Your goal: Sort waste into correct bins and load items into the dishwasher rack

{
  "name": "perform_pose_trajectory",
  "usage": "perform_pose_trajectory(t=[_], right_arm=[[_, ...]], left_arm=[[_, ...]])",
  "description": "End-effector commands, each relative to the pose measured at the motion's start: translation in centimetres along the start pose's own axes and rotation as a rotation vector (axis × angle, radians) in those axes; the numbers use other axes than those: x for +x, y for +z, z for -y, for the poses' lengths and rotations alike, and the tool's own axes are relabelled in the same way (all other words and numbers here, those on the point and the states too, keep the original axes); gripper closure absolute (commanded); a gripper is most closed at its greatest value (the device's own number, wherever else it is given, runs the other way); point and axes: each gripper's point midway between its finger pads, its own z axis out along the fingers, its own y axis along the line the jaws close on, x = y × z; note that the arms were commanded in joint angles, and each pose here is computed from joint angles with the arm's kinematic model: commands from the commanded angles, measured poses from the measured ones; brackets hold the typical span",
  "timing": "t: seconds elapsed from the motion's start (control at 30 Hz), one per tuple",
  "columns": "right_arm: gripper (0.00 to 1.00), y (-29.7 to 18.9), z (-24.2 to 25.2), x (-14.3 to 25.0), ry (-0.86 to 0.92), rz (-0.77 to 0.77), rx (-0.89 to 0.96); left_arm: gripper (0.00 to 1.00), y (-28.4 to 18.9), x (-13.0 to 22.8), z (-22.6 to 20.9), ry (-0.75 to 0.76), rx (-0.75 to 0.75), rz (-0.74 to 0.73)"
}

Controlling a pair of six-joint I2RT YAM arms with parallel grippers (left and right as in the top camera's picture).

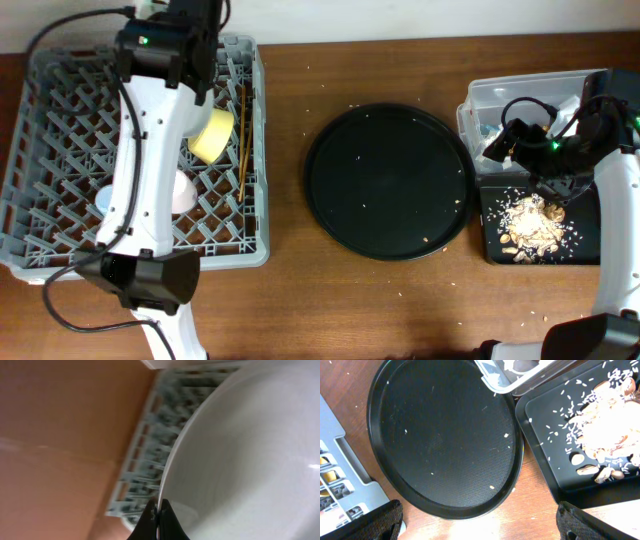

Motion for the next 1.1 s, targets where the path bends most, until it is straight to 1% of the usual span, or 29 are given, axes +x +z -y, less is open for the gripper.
perform_pose_trajectory(t=[0.0, 0.03, 0.07, 0.13, 0.2, 0.3, 0.33, 0.37, 0.43, 0.47, 0.5, 0.53, 0.57, 0.6, 0.63, 0.67, 0.7, 0.73, 0.77, 0.8, 0.83, 0.97, 1.0, 1.03, 1.07], right_arm=[[0.02, -0.4, -0.4, -0.1, -0.008, 0.017, -0.012], [0.02, -0.4, -0.4, -0.1, -0.008, 0.017, -0.012], [0.01, -0.4, -0.4, -0.1, -0.008, 0.018, -0.012], [0.02, -0.4, -0.4, -0.1, -0.008, 0.019, -0.012], [0.02, -0.4, -0.4, -0.1, -0.009, 0.019, -0.013], [0.01, -0.4, -0.4, -0.1, -0.008, 0.018, -0.013], [0.01, -0.4, -0.4, -0.1, -0.008, 0.018, -0.013], [0.02, -0.4, -0.4, -0.1, -0.008, 0.018, -0.013], [0.02, -0.4, -0.4, -0.1, -0.008, 0.018, -0.014], [0.02, -0.4, -0.6, 0.0, -0.008, 0.013, -0.026], [0.02, -0.4, -0.8, 0.0, -0.008, 0.011, -0.035], [0.02, -0.4, -0.8, 0.2, -0.009, 0.003, -0.039], [0.00, -0.4, -0.9, 0.4, -0.058, -0.003, -0.043], [0.01, -0.5, -2.2, 1.1, -0.148, -0.013, -0.072], [0.01, -1.5, -5.7, 3.3, -0.312, -0.009, -0.159], [0.02, -2.8, -8.0, 5.3, -0.414, 0.013, -0.195], [0.02, -4.1, -9.8, 7.3, -0.508, 0.044, -0.218], [0.02, -6.0, -11.4, 9.1, -0.615, 0.115, -0.233], [0.02, -7.8, -12.6, 11.1, -0.694, 0.161, -0.271], [0.02, -8.9, -13.4, 12.7, -0.731, 0.167, -0.314], [0.02, -9.3, -13.7, 13.6, -0.757, 0.166, -0.332], [0.02, -8.0, -13.5, 13.7, -0.754, 0.116, -0.296], [0.02, -7.8, -12.4, 11.3, -0.787, 0.220, -0.171], [0.01, -9.0, -12.9, 7.9, -0.820, 0.408, -0.102], [0.01, -10.3, -14.6, 6.8, -0.966, 0.553, -0.134]], left_arm=[[1.00, 3.7, 0.2, -3.9, -0.029, -0.268, -0.010], [1.00, 5.4, 0.5, -3.9, -0.054, -0.314, -0.016], [1.00, 6.2, 0.7, -3.4, -0.060, -0.318, -0.016], [1.00, 8.7, 1.7, -0.7, -0.066, -0.327, -0.007], [1.00, 11.0, 3.7, 1.6, -0.048, -0.343, -0.014], [0.98, 10.6, 3.8, 2.9, -0.017, -0.328, -0.001], [0.86, 9.2, 3.5, 4.7, 0.020, -0.300, 0.026], [0.76, 7.6, 3.3, 6.7, 0.048, -0.262, 0.059], [0.73, 5.4, 3.8, 11.0, 0.106, -0.125, 0.075], [0.56, 3.8, 4.0, 12.5, 0.133, -0.085, 0.096], [0.43, 2.7, 4.0, 13.1, 0.142, -0.048, 0.106], [0.42, 0.8, 4.3, 13.5, 0.155, 0.029, 0.106], [0.41, -1.6, 4.4, 13.7, 0.136, 0.158, 0.107], [0.39, -4.2, 4.3, 13.8, 0.093, 0.336, 0.105], [0.35, -10.3, 4.1, 11.6, 0.006, 0.649, 0.137], [0.24, -13.0, 4.4, 8.3, -0.037, 0.726, 0.177], [0.01, -14.5, 5.2, 5.3, -0.058, 0.734, 0.202], [0.01, -15.8, 6.9, 2.5, -0.061, 0.748, 0.207], [0.01, -16.1, 8.6, 1.0, -0.043, 0.744, 0.185], [0.01, -16.1, 9.7, 0.4, -0.025, 0.740, 0.162], [0.01, -16.2, 9.6, 0.4, -0.028, 0.744, 0.166], [0.01, -16.2, 9.8, 0.4, -0.023, 0.742, 0.160], [0.01, -16.2, 9.8, 0.4, -0.023, 0.742, 0.160], [0.01, -16.2, 9.8, 0.4, -0.023, 0.742, 0.160], [0.01, -16.2, 9.8, 0.4, -0.023, 0.742, 0.160]])
